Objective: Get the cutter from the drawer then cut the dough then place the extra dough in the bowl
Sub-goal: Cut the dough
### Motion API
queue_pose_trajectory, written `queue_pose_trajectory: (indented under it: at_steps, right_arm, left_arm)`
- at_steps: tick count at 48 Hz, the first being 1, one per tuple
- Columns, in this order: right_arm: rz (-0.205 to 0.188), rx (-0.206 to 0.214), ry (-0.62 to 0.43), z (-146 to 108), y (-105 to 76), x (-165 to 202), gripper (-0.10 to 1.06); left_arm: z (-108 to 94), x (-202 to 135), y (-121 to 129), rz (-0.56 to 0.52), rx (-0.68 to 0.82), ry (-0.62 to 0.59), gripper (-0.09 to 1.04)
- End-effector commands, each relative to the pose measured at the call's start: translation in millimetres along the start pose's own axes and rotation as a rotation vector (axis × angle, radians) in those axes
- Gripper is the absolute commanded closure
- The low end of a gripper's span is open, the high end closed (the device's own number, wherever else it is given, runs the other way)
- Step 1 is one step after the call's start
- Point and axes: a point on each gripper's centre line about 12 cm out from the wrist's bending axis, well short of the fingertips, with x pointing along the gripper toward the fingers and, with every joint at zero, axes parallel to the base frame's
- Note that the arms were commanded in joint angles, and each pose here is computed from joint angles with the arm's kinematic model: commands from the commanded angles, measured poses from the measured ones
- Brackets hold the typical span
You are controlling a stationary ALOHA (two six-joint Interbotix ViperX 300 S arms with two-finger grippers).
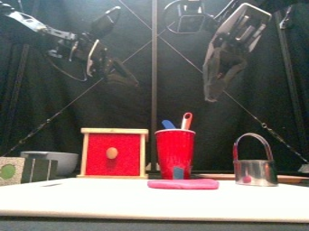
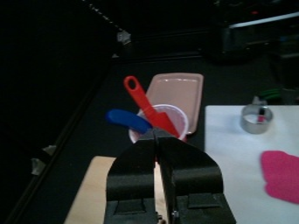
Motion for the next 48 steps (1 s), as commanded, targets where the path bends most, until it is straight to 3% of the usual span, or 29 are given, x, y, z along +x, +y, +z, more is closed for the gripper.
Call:
queue_pose_trajectory:
  at_steps: [1,6,9,20,42,48]
  right_arm:
    - [0.019,0.013,-0.011,1,3.0,-9,0.19]
    - [0.019,0.017,0.019,-5,2.5,0,0.04]
    - [0.020,0.022,0.039,-8,2.0,5,0.02]
    - [0.009,0.044,0.116,-26,-5.1,25,0.03]
    - [-0.010,0.088,0.132,-29,-20.0,46,0.04]
    - [-0.008,0.089,0.134,-28,-19.6,43,0.11]
  left_arm:
    - [7,-9,-6,0.024,0.026,-0.095,0.59]
    - [7,-15,-11,0.028,0.045,-0.141,0.59]
    - [6,-17,-13,0.025,0.044,-0.145,0.59]
    - [4,-17,-13,0.025,0.009,-0.133,0.59]
    - [-5,-19,-14,0.026,-0.003,-0.106,0.59]
    - [-9,-19,-13,0.036,-0.018,-0.089,0.59]
